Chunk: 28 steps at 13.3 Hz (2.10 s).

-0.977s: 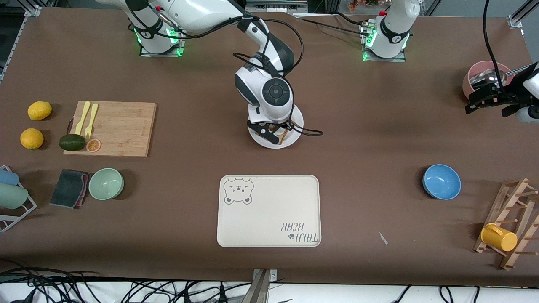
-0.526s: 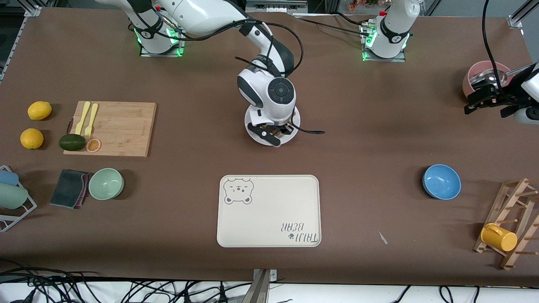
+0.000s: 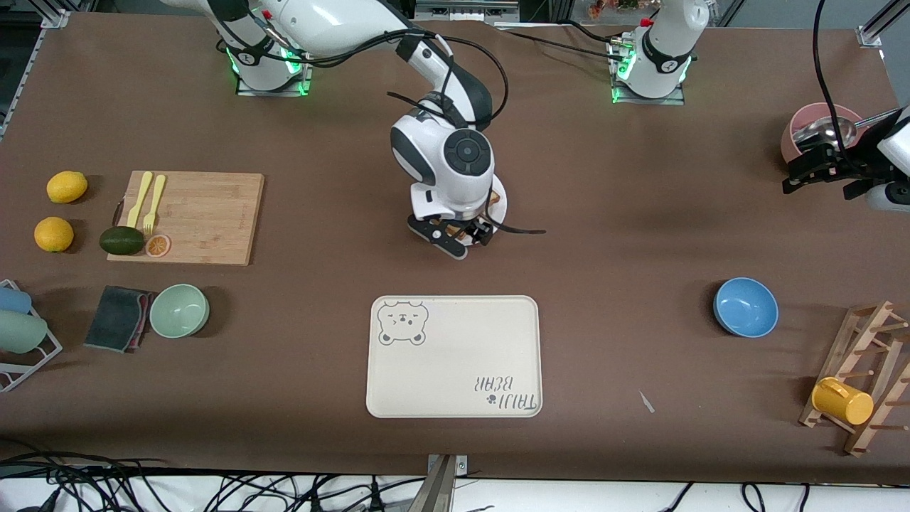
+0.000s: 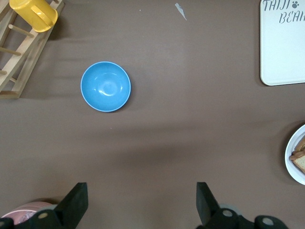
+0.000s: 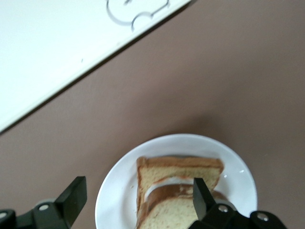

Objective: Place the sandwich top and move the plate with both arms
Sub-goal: 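Withdraw the right gripper to rest while the left gripper moves out, then move the left gripper toward the white plate rim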

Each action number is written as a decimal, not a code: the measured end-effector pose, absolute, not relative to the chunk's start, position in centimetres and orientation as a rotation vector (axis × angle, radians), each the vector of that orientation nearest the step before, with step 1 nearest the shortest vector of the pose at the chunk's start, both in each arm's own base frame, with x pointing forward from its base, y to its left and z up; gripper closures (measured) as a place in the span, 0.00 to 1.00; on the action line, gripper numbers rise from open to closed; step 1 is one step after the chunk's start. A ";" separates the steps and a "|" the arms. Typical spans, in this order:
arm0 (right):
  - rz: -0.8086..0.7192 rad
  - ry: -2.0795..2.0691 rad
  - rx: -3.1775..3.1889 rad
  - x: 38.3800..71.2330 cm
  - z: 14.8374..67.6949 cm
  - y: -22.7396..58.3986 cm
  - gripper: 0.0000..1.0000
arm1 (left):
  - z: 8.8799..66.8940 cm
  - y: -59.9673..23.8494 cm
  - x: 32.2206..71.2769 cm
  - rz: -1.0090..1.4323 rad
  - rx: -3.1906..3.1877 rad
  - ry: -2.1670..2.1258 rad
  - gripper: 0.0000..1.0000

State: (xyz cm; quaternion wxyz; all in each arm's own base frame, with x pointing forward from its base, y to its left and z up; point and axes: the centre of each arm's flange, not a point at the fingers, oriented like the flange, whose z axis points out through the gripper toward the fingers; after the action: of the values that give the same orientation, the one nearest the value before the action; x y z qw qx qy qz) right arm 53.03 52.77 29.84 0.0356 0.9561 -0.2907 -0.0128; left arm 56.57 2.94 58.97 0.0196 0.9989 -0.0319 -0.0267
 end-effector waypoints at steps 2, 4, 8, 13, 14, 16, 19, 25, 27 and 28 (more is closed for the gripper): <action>-0.060 -0.798 2.938 54.8 31.6 50.1 0.01 | 58.8 2.9 56.7 -0.088 3.100 -0.100 0.00; -0.089 -0.652 2.950 56.9 33.8 46.6 0.01 | 58.6 2.7 56.7 -0.092 3.099 -0.104 0.00; -0.136 -0.411 2.998 62.0 39.2 37.1 0.01 | 57.6 1.8 57.2 -0.120 3.096 -0.131 0.00; -0.235 -0.166 3.077 65.6 45.7 23.9 0.00 | 54.5 -0.7 58.4 -0.185 3.018 -0.172 0.00; -0.243 -0.114 3.109 66.1 46.8 21.3 0.00 | 53.5 -0.9 58.8 -0.196 2.991 -0.197 0.00; -0.256 -0.022 3.137 66.5 48.2 16.2 0.00 | 51.4 -0.9 59.7 -0.226 2.943 -0.240 0.00; -0.274 0.069 3.155 64.9 50.2 9.1 0.00 | 47.5 -1.9 61.6 -0.185 2.859 -0.228 0.00; -0.192 0.004 3.174 57.1 55.6 1.8 0.00 | 40.9 -6.6 62.5 -0.221 2.812 -0.273 0.00; -0.101 -0.034 3.140 55.8 58.7 -0.2 0.00 | 38.8 -9.2 62.7 -0.246 2.736 -0.266 0.00; -0.066 -0.051 3.120 55.2 60.0 -1.2 0.00 | 37.7 -10.1 62.8 -0.267 2.693 -0.246 0.00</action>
State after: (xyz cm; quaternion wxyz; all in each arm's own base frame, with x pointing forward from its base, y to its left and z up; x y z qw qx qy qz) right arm 55.21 -1.21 59.99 0.0103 0.9996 -0.0164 -0.0212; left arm 62.76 -10.08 37.69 0.2106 0.9688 -0.0884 -0.0961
